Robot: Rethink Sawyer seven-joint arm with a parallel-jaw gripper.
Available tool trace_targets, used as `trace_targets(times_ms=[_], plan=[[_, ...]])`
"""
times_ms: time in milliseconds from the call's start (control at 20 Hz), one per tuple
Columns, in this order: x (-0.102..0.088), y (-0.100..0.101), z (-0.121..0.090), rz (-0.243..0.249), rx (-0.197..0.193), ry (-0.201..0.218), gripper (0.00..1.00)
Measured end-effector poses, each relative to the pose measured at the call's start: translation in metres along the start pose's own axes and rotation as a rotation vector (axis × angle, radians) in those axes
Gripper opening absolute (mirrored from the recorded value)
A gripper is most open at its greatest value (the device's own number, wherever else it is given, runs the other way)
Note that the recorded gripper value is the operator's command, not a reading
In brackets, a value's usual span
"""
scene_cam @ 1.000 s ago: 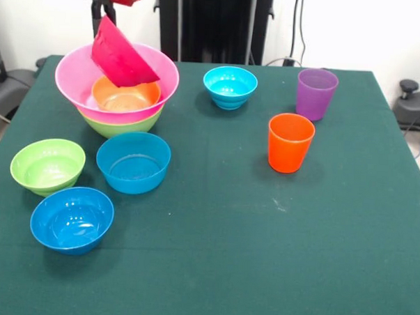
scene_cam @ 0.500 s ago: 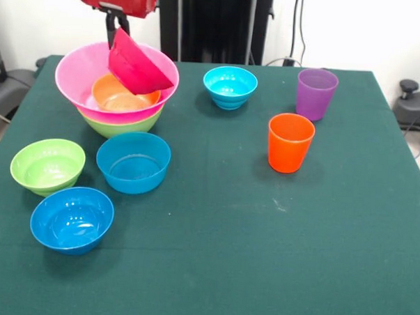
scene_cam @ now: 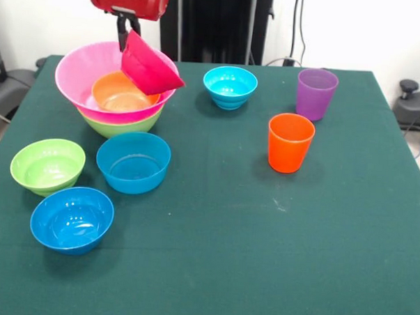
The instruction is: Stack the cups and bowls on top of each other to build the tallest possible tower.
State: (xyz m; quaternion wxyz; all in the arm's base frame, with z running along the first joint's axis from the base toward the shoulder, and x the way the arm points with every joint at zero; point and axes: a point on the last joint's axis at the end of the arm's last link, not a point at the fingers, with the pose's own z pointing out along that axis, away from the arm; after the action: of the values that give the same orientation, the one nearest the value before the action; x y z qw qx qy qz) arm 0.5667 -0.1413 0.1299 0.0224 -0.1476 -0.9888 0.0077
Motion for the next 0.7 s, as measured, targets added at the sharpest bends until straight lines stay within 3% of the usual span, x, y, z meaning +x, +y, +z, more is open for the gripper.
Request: trace_targets(times_ms=[700], plan=[[0.0006,0.0018,0.0008,-0.017,0.003,-0.007,1.0]])
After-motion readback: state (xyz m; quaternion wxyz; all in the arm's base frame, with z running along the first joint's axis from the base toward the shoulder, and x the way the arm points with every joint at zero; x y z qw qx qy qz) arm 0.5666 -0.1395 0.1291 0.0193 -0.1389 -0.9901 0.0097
